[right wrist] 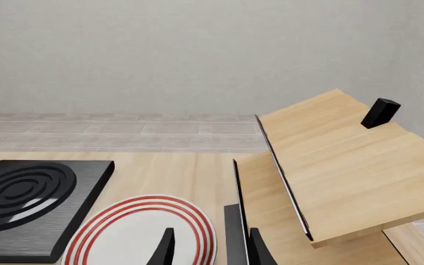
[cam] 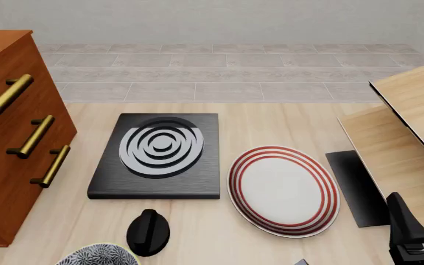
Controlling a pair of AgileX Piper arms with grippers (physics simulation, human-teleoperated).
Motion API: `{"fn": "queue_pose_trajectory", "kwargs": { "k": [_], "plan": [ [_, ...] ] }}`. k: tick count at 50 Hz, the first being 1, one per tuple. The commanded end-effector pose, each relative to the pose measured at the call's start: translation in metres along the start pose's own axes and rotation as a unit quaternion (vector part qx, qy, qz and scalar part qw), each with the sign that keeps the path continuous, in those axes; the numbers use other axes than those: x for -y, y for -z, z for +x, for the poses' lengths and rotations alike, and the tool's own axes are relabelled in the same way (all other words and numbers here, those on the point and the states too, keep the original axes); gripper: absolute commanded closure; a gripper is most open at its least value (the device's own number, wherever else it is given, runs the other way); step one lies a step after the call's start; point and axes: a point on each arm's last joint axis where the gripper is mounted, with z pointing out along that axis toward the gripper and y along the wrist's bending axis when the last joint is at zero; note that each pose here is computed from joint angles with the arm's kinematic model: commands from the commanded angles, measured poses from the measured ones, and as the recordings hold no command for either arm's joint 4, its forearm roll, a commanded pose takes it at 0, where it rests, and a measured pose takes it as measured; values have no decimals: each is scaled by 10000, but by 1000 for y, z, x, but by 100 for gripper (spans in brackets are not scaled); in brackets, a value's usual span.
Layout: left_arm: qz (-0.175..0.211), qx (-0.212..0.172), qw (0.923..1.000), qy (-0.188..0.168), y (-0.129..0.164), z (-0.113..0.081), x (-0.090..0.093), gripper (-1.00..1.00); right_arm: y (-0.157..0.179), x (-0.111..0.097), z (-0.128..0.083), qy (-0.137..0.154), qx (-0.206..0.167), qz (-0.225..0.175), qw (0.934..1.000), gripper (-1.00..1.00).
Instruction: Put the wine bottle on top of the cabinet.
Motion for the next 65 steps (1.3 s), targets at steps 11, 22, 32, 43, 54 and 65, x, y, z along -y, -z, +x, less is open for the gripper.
{"fn": "queue_pose_trajectory", "kwargs": {
  "k": [11, 22, 32, 43, 54, 65],
  "plan": [
    [107, 222, 9997, -30, 24, -24, 2, -100, 0, 0, 0, -1, 0, 1, 10000, -100],
    [118, 313, 9994, -64, 33, -33, 1, -100, 0, 0, 0, -1, -1, 0, 10000, -100],
    [89, 359, 9993, -65, 42, -41, -1, -100, 0, 0, 0, 0, -1, -1, 10000, -100],
    [68, 409, 9991, -39, 54, -47, -2, -100, 0, 0, 0, -1, 0, 0, 10000, -100],
    [156, 502, 9986, 34, 72, -55, -1, -100, 0, 0, 0, 1, 1, 0, 10000, -100],
    [311, 651, 9972, 184, 101, -65, 0, -100, 0, 0, 0, 0, 0, 0, 10000, -100]
  ]
}}
